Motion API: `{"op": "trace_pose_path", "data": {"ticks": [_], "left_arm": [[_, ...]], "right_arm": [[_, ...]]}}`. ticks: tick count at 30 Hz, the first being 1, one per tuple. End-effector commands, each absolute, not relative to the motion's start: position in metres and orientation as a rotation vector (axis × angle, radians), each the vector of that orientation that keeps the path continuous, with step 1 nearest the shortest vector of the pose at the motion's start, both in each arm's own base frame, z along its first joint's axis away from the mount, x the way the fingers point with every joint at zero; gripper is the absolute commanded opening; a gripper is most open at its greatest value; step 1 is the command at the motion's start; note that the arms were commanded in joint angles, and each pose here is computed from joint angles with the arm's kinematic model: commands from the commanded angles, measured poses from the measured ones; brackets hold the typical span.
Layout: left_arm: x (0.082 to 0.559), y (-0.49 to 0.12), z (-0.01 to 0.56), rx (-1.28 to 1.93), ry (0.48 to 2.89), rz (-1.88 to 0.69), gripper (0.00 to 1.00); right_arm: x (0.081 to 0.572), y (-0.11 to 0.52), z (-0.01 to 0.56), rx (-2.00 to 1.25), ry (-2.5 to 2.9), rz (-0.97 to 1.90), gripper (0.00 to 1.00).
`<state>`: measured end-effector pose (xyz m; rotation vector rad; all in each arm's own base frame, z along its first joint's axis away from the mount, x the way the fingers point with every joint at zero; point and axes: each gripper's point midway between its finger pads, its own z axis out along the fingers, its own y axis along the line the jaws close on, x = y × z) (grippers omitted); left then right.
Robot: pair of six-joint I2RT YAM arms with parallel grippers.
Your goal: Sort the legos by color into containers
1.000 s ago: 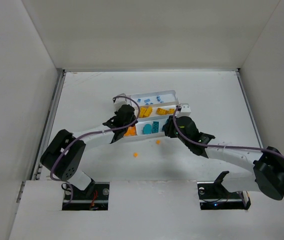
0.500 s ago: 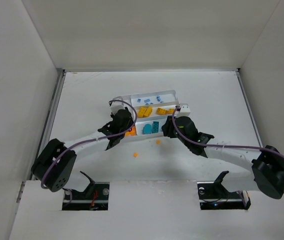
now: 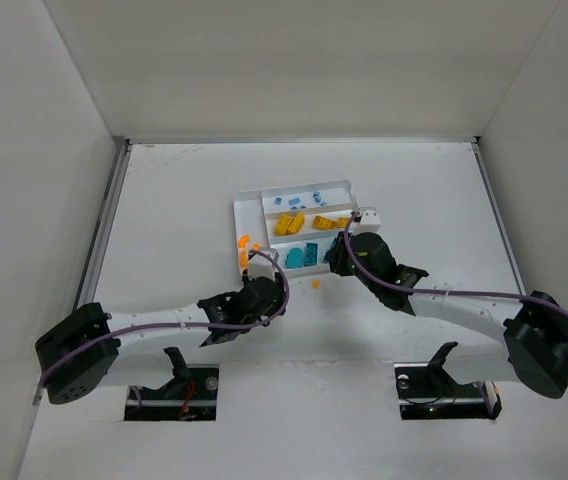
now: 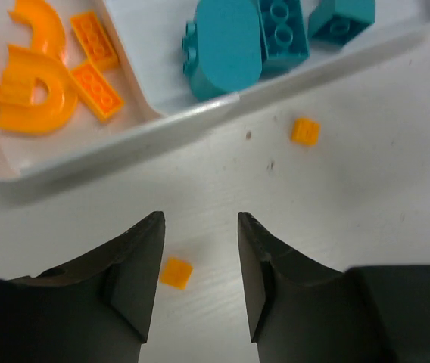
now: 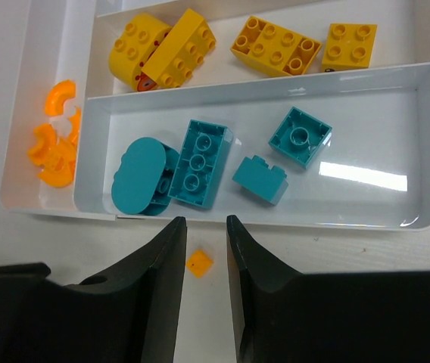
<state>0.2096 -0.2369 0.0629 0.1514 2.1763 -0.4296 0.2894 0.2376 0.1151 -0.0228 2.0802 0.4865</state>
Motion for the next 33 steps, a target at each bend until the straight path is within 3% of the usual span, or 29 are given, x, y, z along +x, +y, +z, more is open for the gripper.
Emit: {"op": "trace_pose_path", "data": {"ticks": [1, 9, 22, 29, 33], "left_arm": [[0.194, -0.230, 0.054, 0.129, 2.204, -0.417, 0.42], [0.177, -0.226, 0.031, 0.178, 2.235, -0.346, 0.47], [0.169, -0.218, 0.010, 0.199, 2.298, -0.250, 0.41], [0.171, -0.216, 0.012, 0.198, 2.293, -0.240, 0.16], [0.177, -0.217, 0.036, 0.136, 2.235, -0.301, 0.11]], "right_arm": [[0.300, 0.253, 0.141, -0.007, 2.004, 0.544, 0.33], [0.298, 0.256, 0.133, -0.008, 2.020, 0.550, 0.34], [0.296, 0.252, 0.141, -0.003, 1.998, 0.561, 0.35], [0.294, 0.248, 0.140, 0.007, 1.995, 0.558, 0.39], [0.291, 0.244, 0.134, 0.005, 2.009, 0.546, 0.45]]}}
